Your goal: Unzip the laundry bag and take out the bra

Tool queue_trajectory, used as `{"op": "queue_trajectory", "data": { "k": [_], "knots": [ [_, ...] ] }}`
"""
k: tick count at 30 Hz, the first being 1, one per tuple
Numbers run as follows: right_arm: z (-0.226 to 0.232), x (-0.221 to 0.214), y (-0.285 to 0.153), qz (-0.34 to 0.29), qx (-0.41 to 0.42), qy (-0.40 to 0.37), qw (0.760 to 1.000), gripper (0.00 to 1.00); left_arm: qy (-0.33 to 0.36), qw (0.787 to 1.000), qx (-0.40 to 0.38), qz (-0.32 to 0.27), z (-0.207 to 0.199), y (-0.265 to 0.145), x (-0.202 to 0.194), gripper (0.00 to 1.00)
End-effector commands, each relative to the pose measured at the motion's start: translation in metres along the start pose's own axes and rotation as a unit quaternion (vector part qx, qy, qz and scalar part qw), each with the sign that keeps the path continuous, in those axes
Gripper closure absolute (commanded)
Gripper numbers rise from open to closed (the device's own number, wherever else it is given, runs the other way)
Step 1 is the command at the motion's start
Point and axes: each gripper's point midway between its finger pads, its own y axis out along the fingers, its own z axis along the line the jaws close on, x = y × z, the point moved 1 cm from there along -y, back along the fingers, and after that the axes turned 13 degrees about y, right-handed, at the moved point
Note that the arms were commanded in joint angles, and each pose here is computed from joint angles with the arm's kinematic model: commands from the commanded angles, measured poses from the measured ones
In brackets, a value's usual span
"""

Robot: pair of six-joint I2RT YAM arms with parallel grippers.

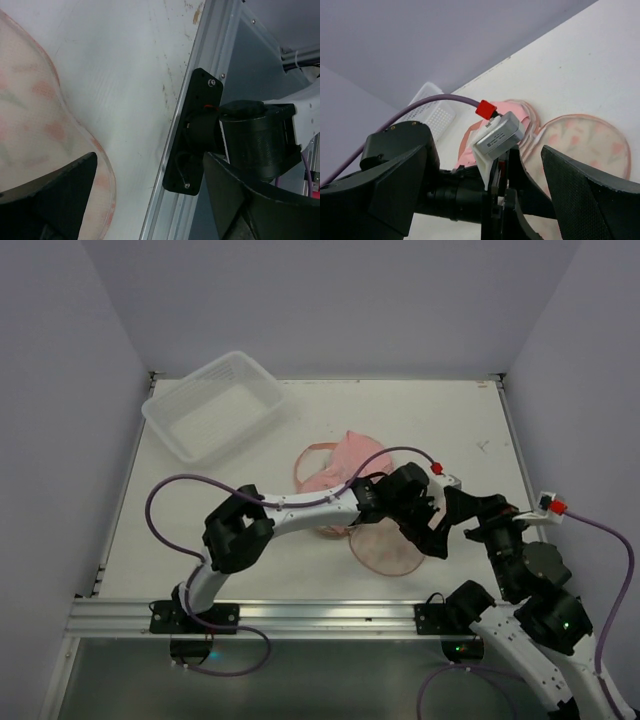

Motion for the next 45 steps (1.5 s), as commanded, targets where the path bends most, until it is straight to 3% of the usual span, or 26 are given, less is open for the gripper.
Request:
{"op": "queue_trajectory", "data": {
  "k": [1, 5, 9, 15, 21, 23, 30, 40, 45],
  "knots": [
    [-0.005, 0.032, -0.012, -0.059, -0.020, 0.005, 0.998, 0.01, 0.030, 0.997, 0.037, -0.063, -0.003, -0.030, 0.055, 0.09],
    [-0.007, 0.036, -0.015, -0.066, -0.020, 0.002, 0.998, 0.01, 0.047, 0.987, 0.134, -0.073, 0.017, -0.063, 0.071, 0.07],
    [-0.006, 0.026, -0.010, -0.047, -0.022, 0.002, 0.999, 0.01, -0.012, 0.963, 0.255, -0.083, 0.077, -0.116, 0.070, 0.08],
    [-0.006, -0.005, 0.006, 0.013, -0.039, -0.011, 0.999, 0.01, -0.111, 0.936, 0.322, -0.083, 0.144, -0.191, 0.021, 0.14],
    [-0.008, -0.050, 0.026, 0.097, -0.061, -0.013, 0.993, 0.01, -0.206, 0.901, 0.379, -0.040, 0.186, -0.233, -0.059, 0.24],
    [-0.005, -0.065, 0.029, 0.127, -0.053, -0.008, 0.990, 0.01, -0.235, 0.893, 0.384, -0.024, 0.192, -0.238, -0.087, 0.28],
    [0.000, -0.096, 0.040, 0.178, -0.034, 0.003, 0.983, 0.01, -0.268, 0.884, 0.383, -0.018, 0.200, -0.242, -0.114, 0.37],
    [-0.002, -0.106, 0.043, 0.193, -0.037, -0.001, 0.980, 0.02, -0.262, 0.896, 0.357, -0.033, 0.205, -0.231, -0.101, 0.59],
    [-0.003, -0.105, 0.041, 0.191, -0.036, 0.002, 0.981, 0.02, -0.277, 0.891, 0.359, -0.015, 0.211, -0.223, -0.113, 0.62]
  ]
}}
